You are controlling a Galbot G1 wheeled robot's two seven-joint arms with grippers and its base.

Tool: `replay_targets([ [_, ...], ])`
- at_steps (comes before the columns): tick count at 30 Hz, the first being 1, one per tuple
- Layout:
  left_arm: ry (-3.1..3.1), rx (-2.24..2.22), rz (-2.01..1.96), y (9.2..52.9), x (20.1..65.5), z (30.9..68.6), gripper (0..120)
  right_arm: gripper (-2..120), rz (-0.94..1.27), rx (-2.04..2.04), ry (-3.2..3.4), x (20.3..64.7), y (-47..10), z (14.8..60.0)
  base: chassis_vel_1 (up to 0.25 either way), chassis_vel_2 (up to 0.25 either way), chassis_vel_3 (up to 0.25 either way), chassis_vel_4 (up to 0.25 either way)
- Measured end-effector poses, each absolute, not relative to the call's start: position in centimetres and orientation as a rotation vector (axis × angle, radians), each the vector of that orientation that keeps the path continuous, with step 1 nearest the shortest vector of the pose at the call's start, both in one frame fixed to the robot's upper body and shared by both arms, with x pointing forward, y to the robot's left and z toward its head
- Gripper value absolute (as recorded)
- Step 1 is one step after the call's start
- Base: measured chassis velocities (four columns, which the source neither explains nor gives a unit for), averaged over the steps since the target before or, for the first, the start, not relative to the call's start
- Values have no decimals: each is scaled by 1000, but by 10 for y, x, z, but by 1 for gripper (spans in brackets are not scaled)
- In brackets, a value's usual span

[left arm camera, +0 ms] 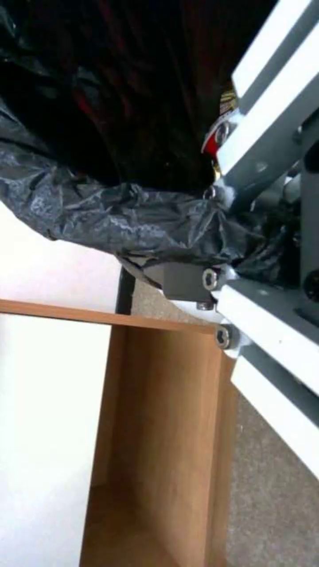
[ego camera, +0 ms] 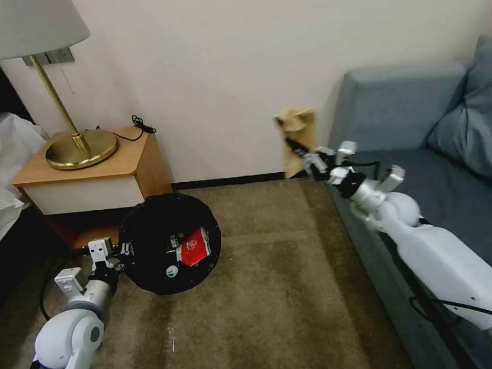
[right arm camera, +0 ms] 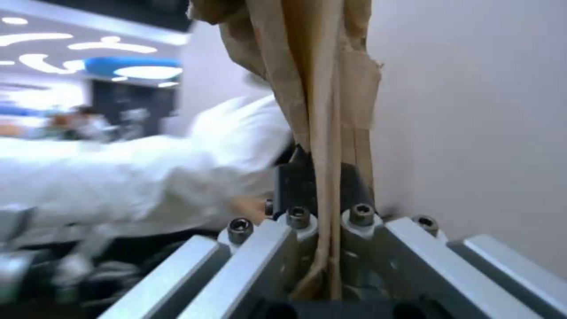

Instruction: Pick up the trash bin, then pick up the garbage on the floor and place it into the trash bin.

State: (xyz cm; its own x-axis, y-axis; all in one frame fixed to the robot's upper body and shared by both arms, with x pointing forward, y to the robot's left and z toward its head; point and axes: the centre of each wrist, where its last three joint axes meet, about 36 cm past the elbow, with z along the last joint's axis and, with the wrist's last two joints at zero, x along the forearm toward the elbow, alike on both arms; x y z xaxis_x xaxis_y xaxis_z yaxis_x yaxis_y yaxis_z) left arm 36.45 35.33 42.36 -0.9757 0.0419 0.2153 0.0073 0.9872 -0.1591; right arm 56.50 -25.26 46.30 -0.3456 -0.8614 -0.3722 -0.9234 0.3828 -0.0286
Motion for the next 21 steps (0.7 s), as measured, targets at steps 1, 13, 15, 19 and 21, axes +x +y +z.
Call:
replay_targets([
  [1, -2911, -36, 232, 353, 364, 423, 1, 0, 268, -1608, 2303, 565, -235, 461, 0, 0, 0, 0],
  [13, -2904, -40, 228, 348, 364, 423, 1, 0, 286, -1919, 2119, 552, -113, 460, 0, 0, 0, 0],
  [15, -2903, -42, 229, 347, 364, 422, 1, 0, 277, -1960, 2099, 551, -100, 457, 0, 0, 0, 0],
  [19, -2900, -47, 230, 343, 363, 422, 1, 0, 263, -2021, 2083, 547, -84, 447, 0, 0, 0, 0],
  [21, -2899, -50, 229, 342, 361, 423, 1, 0, 243, -2063, 2081, 544, -76, 435, 0, 0, 0, 0],
])
